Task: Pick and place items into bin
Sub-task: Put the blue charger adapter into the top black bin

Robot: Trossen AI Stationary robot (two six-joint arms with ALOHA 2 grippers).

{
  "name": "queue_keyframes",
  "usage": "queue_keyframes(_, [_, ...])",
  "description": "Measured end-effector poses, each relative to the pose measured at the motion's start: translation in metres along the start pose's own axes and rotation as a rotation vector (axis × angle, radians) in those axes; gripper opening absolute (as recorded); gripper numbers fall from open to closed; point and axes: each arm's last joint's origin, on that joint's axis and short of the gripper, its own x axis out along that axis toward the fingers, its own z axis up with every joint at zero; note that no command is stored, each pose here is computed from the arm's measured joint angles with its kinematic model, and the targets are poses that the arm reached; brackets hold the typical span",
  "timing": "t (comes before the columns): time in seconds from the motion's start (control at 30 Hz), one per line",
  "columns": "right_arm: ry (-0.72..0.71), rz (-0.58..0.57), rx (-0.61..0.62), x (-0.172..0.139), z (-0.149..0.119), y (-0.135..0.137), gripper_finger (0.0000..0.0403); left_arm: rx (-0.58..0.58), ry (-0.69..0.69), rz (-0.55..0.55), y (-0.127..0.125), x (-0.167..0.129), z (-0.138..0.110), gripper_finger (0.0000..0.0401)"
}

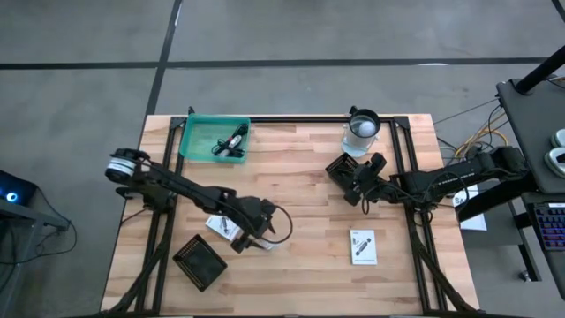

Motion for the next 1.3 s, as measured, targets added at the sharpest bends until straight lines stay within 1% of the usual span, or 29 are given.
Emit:
queue_keyframes(0.13, [0.0, 0.0, 0.001, 0.0, 0.0, 0.0, 0.0201, -0.004, 0.006, -0.029, -0.001, 0.004, -0.003, 0.0272])
queue_keyframes(0.33, [-0.001, 0.001, 0.001, 0.0, 0.0, 0.0, 0.0201, -0.004, -0.002, -0.035, 0.001, 0.008, -0.002, 0.0272])
queue_keyframes(0.53, [-0.001, 0.0, 0.002, 0.0, 0.0, 0.0, 0.0201, -0.016, 0.04, -0.051, 0.001, 0.021, -0.014, 0.0272])
queue_keyframes(0.77, [-0.004, 0.001, 0.005, 0.0, 0.001, 0.0, 0.0201, -0.004, 0.027, -0.047, 0.006, 0.028, -0.007, 0.027])
queue_keyframes(0.83, [-0.004, 0.002, 0.005, 0.0, 0.0, 0.0, 0.0201, -0.003, 0.029, -0.048, 0.007, 0.031, -0.007, 0.026])
queue_keyframes(0.93, [-0.003, 0.001, 0.003, 0.0, 0.0, 0.0, 0.0201, 0.001, 0.071, -0.065, 0.007, 0.034, -0.01, 0.0231])
queue_keyframes(1.03, [-0.003, 0.0, 0.004, 0.0, 0.0, 0.0, 0.0201, 0.013, 0.116, -0.083, 0.006, 0.036, -0.015, 0.0191])
queue_keyframes(1.17, [-0.005, 0.001, -0.002, 0.0, 0.0, 0.0, 0.0201, 0.026, 0.109, -0.078, 0.008, 0.035, -0.014, 0.0132])
queue_keyframes(1.23, [-0.009, 0.002, -0.007, 0.0, 0.001, 0.0, 0.0201, 0.046, 0.1, -0.065, 0.012, 0.032, -0.012, 0.0127])
queue_keyframes(1.3, [-0.015, 0.002, -0.01, 0.0, 0.002, 0.0, 0.0201, 0.065, 0.072, -0.041, 0.017, 0.028, -0.004, 0.0127])
